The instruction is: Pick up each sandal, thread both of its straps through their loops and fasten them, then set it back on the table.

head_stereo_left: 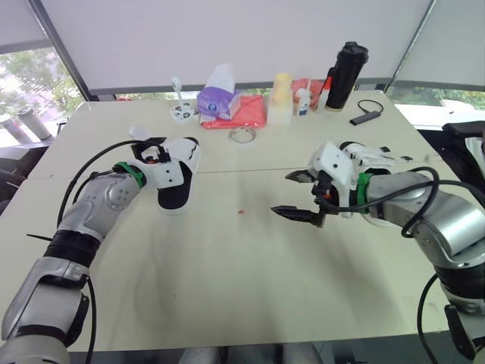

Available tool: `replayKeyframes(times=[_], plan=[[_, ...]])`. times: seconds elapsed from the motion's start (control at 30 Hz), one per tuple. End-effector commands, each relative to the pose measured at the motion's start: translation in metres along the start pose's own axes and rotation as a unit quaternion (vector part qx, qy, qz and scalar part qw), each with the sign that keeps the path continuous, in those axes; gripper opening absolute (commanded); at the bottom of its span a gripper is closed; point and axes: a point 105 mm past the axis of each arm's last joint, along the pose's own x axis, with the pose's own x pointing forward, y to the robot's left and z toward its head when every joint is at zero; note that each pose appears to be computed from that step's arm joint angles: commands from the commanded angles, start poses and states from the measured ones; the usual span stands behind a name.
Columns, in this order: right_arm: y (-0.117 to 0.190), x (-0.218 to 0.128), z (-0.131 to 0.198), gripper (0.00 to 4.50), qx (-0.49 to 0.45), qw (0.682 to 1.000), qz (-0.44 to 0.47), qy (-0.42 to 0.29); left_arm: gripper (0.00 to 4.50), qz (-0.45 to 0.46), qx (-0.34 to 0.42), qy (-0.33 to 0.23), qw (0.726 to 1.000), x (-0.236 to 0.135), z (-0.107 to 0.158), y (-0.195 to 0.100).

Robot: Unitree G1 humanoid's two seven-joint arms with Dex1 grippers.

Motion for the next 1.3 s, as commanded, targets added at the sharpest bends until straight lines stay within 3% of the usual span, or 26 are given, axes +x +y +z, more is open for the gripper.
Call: replayKeyframes(times=[0.03, 0.9, 1.0, 1.23, 1.3], plan=[[0.000, -0.007, 0.013, 4.50, -0.017, 1.000, -0.010, -0.022, 4.47, 0.020, 0.009, 0.006, 1.000, 0.006, 0.000, 0.012], [0.002, -0.007, 0.013, 4.50, -0.011, 1.000, -0.013, -0.022, 4.47, 0.064, 0.046, 0.078, 0.994, 0.043, -0.017, -0.008], [0.001, -0.008, 0.013, 4.50, -0.011, 1.000, -0.015, -0.021, 3.74, 0.061, 0.043, 0.082, 0.994, 0.045, -0.017, -0.014], [0.002, -0.008, 0.012, 4.50, -0.009, 1.000, -0.016, -0.020, 0.12, 0.058, 0.039, 0.083, 0.994, 0.045, -0.018, -0.019], [0.003, -0.008, 0.012, 4.50, -0.009, 1.000, -0.017, -0.020, 0.05, 0.058, 0.039, 0.082, 0.994, 0.045, -0.018, -0.019]])
